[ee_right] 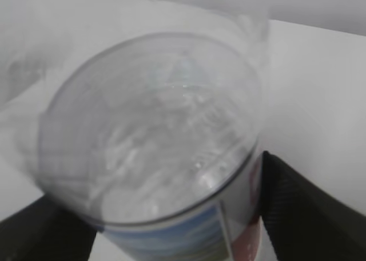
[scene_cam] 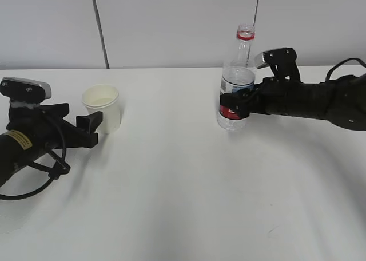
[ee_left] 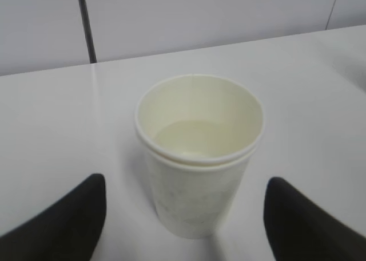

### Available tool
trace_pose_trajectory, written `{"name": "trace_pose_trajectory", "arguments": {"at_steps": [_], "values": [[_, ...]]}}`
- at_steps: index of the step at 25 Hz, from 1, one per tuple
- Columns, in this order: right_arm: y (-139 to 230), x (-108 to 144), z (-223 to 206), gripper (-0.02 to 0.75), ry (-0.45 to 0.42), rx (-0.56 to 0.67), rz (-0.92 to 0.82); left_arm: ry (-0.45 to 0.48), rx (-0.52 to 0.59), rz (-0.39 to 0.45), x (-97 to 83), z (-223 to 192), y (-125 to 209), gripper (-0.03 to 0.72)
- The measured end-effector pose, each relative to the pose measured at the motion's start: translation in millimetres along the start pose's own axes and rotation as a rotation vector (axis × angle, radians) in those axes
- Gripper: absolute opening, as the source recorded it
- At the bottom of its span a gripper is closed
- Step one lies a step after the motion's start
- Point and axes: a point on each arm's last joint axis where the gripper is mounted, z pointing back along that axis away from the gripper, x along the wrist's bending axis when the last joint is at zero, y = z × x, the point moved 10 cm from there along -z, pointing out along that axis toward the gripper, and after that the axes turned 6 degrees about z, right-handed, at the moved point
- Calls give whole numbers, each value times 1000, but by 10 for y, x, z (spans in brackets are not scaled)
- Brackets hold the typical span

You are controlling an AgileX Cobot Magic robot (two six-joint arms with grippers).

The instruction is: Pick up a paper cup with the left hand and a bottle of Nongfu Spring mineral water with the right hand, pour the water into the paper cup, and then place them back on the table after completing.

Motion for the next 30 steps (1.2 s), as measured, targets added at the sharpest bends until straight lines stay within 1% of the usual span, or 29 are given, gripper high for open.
{"name": "trace_pose_trajectory", "arguments": {"at_steps": [2,7,21,23,28,30], "values": [[13,-5,8,601,3,13,-18,0,0,0,0,0,0,522],[28,-74,44,597,43,48,-61,0,0,0,0,0,0,522],[34,-89,47,597,51,55,-58,0,0,0,0,0,0,522],[41,-79,47,603,45,60,-47,0,0,0,0,0,0,522],[99,-38,52,656,23,92,-11,0,0,0,0,0,0,522],[103,-21,60,661,14,100,-2,0,0,0,0,0,0,522]]}}
